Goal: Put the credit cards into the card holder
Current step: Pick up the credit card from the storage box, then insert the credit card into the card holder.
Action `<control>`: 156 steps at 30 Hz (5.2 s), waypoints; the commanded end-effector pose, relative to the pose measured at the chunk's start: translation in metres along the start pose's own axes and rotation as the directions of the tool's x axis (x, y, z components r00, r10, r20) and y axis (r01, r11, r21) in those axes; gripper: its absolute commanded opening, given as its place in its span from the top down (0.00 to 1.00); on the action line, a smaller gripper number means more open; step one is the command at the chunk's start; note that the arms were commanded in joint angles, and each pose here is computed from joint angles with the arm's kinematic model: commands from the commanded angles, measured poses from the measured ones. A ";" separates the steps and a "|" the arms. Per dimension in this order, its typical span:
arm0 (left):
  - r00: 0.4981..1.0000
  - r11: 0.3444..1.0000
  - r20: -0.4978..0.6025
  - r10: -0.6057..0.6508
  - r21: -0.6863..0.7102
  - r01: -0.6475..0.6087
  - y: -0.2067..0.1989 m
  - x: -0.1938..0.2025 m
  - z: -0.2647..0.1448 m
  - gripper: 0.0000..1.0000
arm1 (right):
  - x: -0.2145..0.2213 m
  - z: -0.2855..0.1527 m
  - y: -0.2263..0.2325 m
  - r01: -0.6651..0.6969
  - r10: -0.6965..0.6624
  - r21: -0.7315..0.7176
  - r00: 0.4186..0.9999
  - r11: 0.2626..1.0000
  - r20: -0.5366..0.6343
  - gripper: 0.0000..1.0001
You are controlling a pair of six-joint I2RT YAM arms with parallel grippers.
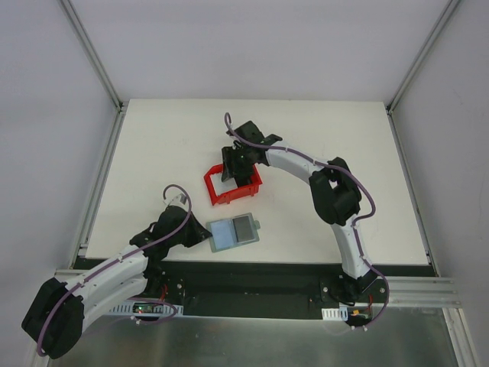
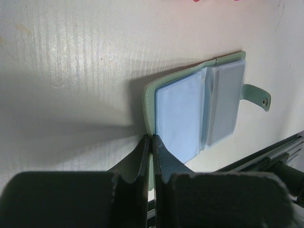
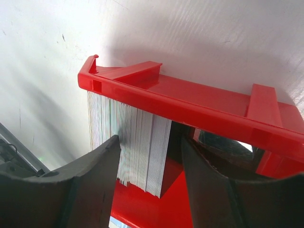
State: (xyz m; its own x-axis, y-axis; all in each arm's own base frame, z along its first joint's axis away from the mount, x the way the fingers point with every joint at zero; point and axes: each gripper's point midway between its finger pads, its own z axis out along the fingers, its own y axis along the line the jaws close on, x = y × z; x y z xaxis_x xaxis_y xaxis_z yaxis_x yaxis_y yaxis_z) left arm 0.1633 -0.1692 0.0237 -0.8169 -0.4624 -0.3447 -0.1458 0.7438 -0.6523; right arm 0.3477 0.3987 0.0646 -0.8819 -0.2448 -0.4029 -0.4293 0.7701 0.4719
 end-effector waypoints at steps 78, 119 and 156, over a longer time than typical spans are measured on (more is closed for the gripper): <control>0.999 1.000 -0.036 0.006 -0.016 -0.007 0.007 0.005 0.006 1.00 | 0.140 -0.056 0.046 -0.139 0.163 -0.258 0.984 0.956 0.072 1.00; 0.999 0.999 -0.050 0.002 -0.044 -0.004 0.014 0.008 0.008 1.00 | 0.169 -0.022 0.018 -0.220 0.222 -0.228 0.975 0.948 -0.019 1.00; 0.999 0.999 -0.040 -0.015 -0.040 0.013 0.015 0.009 0.008 1.00 | 0.181 -0.014 0.039 -0.280 0.271 -0.258 0.960 0.925 -0.071 0.92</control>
State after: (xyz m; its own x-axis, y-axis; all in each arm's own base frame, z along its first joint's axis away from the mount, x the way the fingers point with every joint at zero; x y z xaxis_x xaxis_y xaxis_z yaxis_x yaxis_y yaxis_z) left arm 0.1651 -0.1732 0.0163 -0.8295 -0.4565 -0.3218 -0.1519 0.7389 -0.6565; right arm 0.1803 0.3711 0.0280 -0.9742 -0.0296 -0.2238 -0.1940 0.6167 0.7629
